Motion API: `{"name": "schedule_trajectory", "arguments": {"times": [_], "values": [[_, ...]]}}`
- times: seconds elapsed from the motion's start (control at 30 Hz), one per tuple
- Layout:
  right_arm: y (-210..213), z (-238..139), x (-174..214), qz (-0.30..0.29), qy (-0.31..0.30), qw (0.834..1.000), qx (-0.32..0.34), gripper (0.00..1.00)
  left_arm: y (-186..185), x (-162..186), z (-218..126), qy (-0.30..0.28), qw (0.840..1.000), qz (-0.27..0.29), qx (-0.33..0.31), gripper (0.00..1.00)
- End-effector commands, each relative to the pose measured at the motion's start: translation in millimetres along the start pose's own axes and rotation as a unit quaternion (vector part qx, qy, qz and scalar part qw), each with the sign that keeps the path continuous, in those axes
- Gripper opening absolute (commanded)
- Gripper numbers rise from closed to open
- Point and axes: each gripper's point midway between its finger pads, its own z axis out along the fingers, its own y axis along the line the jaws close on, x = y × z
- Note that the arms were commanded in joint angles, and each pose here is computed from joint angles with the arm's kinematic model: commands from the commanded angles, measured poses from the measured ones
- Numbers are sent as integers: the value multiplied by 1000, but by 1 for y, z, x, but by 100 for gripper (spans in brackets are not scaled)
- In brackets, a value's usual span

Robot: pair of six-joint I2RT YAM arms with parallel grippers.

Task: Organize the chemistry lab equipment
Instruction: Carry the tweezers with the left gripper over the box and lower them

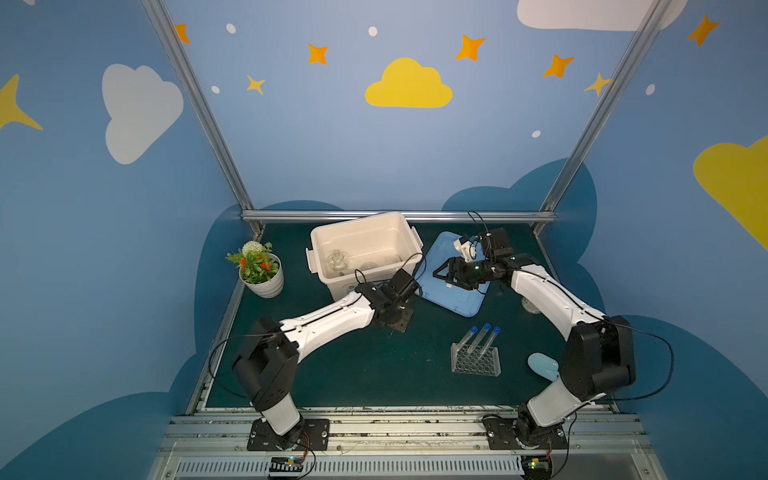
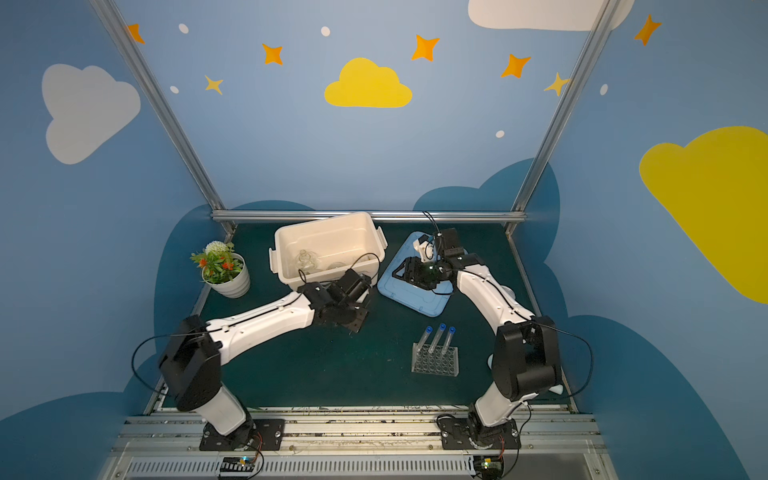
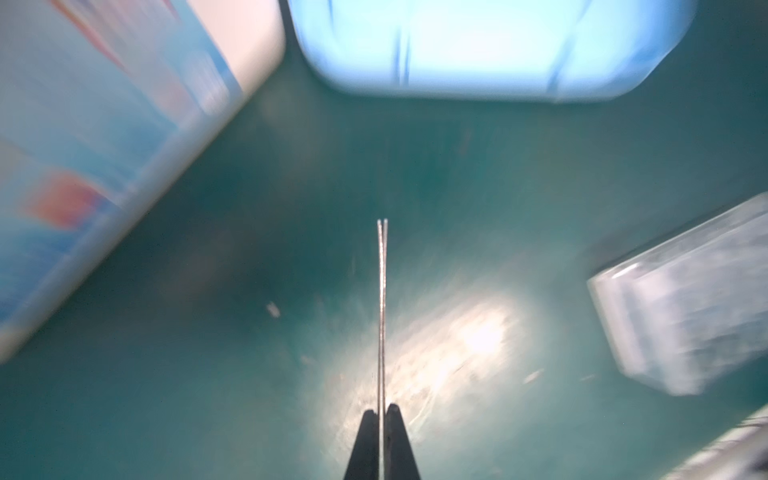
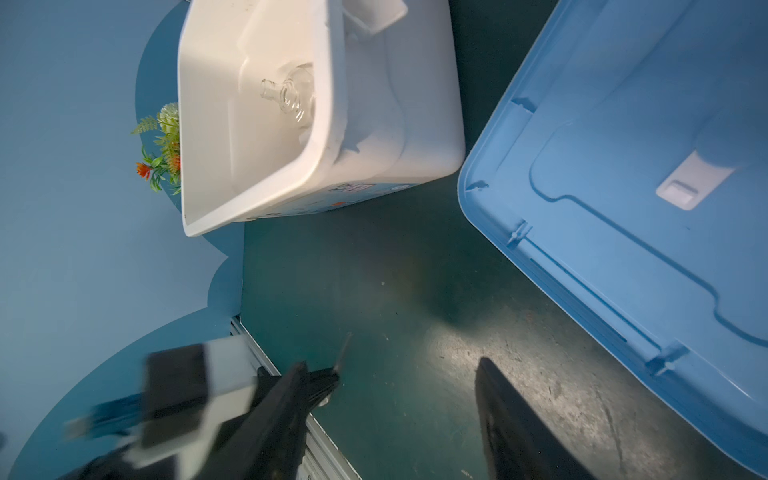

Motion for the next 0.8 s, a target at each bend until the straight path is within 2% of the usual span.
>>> {"name": "schedule_trajectory", "arguments": {"times": [0.0, 0.2, 0.33, 0.53, 0.77], "values": [[12, 1, -8, -20, -3, 1000, -8, 63, 20, -29, -43, -54, 998, 8, -15, 3], [20, 7, -11, -27, -2, 1000, -14, 64, 49, -82, -91, -157, 987, 5, -14, 3], [26, 10, -11, -33, -1, 999, -18, 64, 74, -110, -96, -169, 985, 9, -15, 3], [30, 11, -12, -36, 0, 999, -21, 63, 98, -142, -69, -135, 988, 70, 6, 3], [23, 15, -11, -33, 0, 999, -10, 64, 127, -155, -2, -70, 992, 100, 8, 3]]}}
